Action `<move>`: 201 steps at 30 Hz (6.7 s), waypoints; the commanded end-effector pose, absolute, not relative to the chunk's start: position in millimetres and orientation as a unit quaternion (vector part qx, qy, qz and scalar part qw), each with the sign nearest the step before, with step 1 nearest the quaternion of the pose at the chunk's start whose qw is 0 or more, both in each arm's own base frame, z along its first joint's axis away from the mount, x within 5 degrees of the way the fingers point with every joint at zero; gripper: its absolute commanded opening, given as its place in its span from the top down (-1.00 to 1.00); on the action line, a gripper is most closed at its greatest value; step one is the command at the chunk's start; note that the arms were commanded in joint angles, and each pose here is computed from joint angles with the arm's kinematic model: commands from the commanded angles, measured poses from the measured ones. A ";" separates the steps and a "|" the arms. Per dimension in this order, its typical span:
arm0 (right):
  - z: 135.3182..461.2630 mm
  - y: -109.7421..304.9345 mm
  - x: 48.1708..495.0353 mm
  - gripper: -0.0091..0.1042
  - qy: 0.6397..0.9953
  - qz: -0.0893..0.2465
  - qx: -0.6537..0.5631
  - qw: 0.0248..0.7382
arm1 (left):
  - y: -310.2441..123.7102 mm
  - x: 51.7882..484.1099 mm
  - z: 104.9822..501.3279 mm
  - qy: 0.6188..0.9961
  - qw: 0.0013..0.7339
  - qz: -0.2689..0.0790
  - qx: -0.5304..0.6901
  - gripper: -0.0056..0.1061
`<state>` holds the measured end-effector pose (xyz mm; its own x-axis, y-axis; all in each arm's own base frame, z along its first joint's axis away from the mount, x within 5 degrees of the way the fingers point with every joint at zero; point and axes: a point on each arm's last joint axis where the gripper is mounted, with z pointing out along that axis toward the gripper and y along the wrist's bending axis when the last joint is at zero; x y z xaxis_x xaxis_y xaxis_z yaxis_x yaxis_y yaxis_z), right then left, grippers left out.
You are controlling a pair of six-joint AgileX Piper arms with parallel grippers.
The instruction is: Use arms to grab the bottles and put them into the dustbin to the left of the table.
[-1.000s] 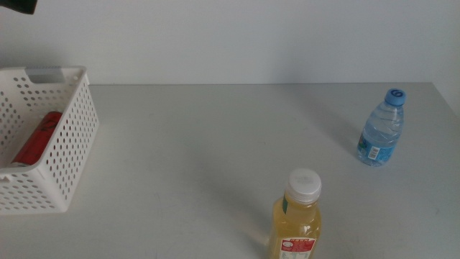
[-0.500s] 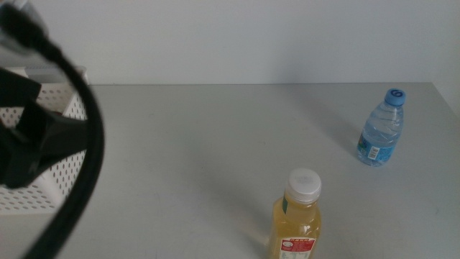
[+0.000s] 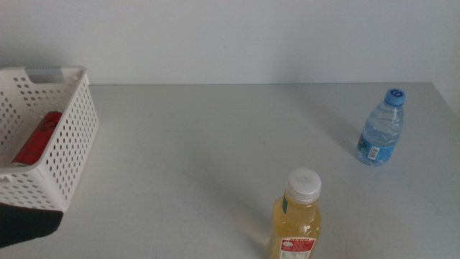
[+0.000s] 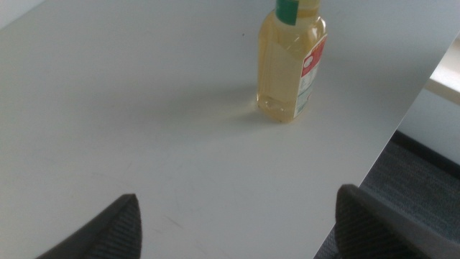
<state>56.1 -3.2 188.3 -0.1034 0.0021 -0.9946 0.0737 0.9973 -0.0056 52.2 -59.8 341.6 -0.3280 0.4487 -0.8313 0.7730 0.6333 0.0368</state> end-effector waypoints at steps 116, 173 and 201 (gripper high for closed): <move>198.9 -3.9 54.5 -0.49 0.708 -0.037 0.022 0.705 | -178.6 207.4 180.2 0.558 0.499 -0.488 0.448 -0.70; 198.9 -3.9 54.5 -0.49 0.708 -0.037 0.022 0.705 | -249.1 212.0 190.9 0.544 0.477 -0.502 0.473 0.84; 198.9 -3.9 54.5 -0.49 0.708 -0.037 0.022 0.705 | -193.5 249.2 355.9 0.628 0.645 -0.257 0.352 0.90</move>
